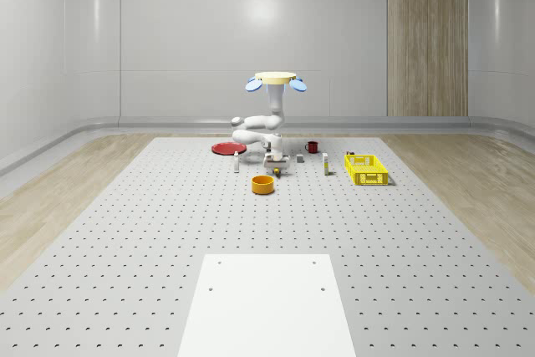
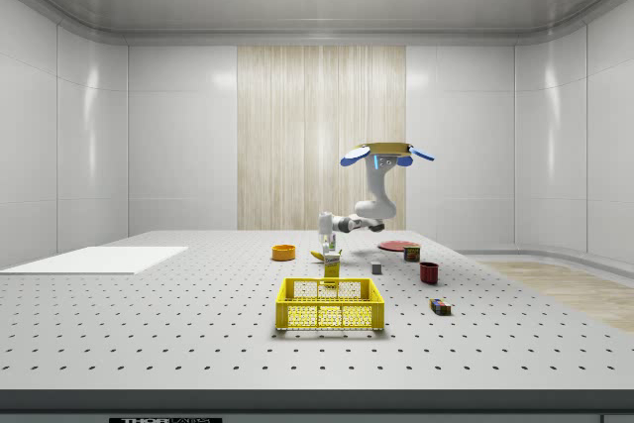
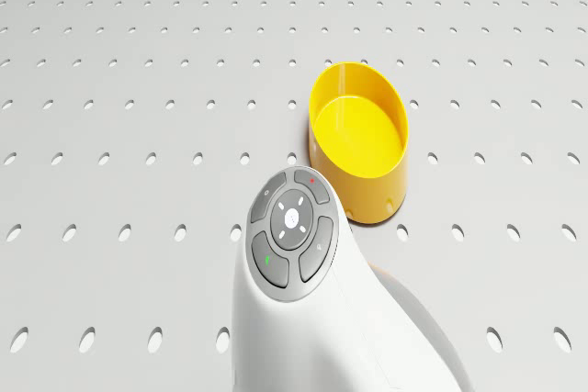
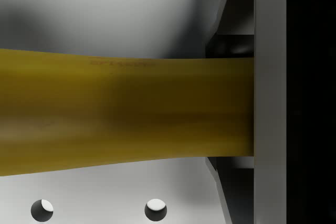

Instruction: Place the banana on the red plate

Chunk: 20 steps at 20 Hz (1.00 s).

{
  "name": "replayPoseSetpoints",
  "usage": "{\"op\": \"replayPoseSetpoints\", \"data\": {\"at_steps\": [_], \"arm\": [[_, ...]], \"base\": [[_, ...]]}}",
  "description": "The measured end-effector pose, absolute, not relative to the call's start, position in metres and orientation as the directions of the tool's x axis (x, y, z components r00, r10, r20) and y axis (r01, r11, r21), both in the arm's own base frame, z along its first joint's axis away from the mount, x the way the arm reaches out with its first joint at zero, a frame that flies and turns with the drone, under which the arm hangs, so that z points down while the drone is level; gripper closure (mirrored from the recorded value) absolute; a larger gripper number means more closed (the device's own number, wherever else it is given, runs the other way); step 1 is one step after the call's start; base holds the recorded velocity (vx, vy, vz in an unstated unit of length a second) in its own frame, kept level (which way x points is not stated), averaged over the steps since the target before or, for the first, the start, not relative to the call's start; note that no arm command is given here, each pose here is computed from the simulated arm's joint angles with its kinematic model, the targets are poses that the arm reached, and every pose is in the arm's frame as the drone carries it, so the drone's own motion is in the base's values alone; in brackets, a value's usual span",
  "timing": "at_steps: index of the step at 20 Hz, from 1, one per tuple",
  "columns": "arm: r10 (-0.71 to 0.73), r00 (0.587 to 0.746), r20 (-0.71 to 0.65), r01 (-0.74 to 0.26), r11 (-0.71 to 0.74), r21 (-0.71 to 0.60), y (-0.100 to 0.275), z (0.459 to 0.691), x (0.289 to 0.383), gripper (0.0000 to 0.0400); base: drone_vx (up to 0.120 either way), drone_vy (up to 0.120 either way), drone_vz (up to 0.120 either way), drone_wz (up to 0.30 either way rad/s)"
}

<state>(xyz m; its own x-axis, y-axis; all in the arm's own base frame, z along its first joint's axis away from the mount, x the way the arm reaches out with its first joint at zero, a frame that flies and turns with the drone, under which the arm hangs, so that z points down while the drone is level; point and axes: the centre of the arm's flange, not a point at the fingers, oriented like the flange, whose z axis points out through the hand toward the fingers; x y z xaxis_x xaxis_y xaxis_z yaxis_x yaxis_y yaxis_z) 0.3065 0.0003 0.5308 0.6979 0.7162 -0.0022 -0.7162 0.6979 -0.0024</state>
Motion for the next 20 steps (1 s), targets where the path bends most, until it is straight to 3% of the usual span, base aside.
{"op": "replayPoseSetpoints", "data": {"at_steps": [4, 10, 20], "arm": [[0.725, 0.688, -0.003, -0.725, 0.688, -0.003, 0.000, 0.515, 0.3065, 0.0210], [0.721, 0.693, -0.004, -0.721, 0.693, -0.003, 0.000, 0.498, 0.3065, 0.0207], [0.720, 0.694, -0.004, -0.720, 0.694, -0.003, 0.000, 0.491, 0.3065, 0.0207]], "base": [[0.000, 0.000, 0.010, 0.000], [0.000, 0.000, 0.120, 0.000], [0.000, 0.000, 0.120, 0.000]]}}
